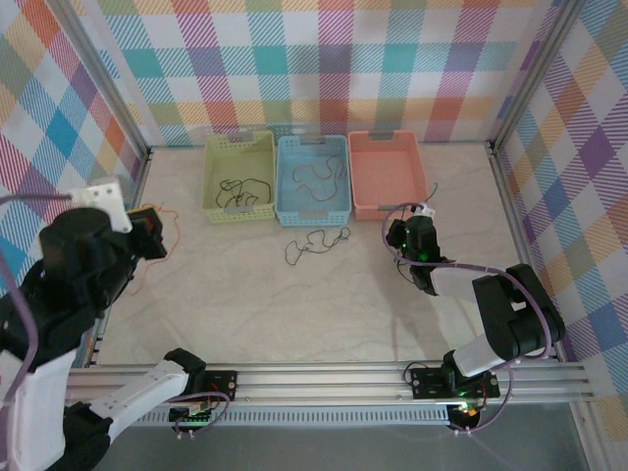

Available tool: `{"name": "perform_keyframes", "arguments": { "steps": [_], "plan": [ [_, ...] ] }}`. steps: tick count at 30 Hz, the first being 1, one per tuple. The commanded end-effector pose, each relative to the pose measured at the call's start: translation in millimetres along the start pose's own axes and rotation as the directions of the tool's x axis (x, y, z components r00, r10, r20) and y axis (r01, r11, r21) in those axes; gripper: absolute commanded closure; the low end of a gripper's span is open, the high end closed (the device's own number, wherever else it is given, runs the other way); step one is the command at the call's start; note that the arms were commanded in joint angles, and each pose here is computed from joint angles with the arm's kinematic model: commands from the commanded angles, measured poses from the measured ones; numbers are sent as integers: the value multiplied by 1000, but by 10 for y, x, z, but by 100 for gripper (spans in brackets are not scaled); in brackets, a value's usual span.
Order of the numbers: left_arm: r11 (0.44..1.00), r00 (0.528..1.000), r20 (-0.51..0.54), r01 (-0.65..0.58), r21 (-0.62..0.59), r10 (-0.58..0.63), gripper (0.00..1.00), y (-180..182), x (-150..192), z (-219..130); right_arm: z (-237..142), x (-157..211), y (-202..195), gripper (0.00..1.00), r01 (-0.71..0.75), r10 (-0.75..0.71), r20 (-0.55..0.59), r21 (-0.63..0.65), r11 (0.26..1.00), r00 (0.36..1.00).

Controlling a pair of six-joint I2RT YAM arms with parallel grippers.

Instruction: Untangle the cables

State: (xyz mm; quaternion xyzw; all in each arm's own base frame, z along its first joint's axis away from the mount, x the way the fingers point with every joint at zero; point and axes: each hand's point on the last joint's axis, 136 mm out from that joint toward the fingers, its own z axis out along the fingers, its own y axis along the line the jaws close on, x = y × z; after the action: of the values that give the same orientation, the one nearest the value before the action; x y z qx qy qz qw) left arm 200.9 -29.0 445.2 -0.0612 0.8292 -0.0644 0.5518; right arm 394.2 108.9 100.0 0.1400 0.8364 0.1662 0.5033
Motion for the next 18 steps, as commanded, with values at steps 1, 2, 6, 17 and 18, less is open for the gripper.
{"name": "perform_keyframes", "arguments": {
  "steps": [1, 2, 6, 17, 18],
  "plan": [
    [996, 1000, 29, 5, 94, -8, 100, -286, -284, 52, -13, -31, 20, 100, -9, 9, 4, -14, 1000, 1000],
    [995, 999, 35, 7, 101, -10, 100, -339, -372, 76, -11, -25, 31, 100, -8, 8, 2, -19, 1000, 1000],
    [993, 996, 89, 16, 120, -27, 100, -521, -754, 155, -9, -18, 30, 100, -8, 8, 0, -20, 1000, 1000],
    [980, 945, 310, 45, 191, -104, 100, -1033, -1764, 490, 0, 15, 56, 100, -13, 12, -16, -37, 999, 1000],
    [978, 936, 334, 42, 204, -110, 100, -1082, -1854, 504, 2, 23, 62, 100, -12, 11, -19, -40, 999, 1000]
  ]
}}
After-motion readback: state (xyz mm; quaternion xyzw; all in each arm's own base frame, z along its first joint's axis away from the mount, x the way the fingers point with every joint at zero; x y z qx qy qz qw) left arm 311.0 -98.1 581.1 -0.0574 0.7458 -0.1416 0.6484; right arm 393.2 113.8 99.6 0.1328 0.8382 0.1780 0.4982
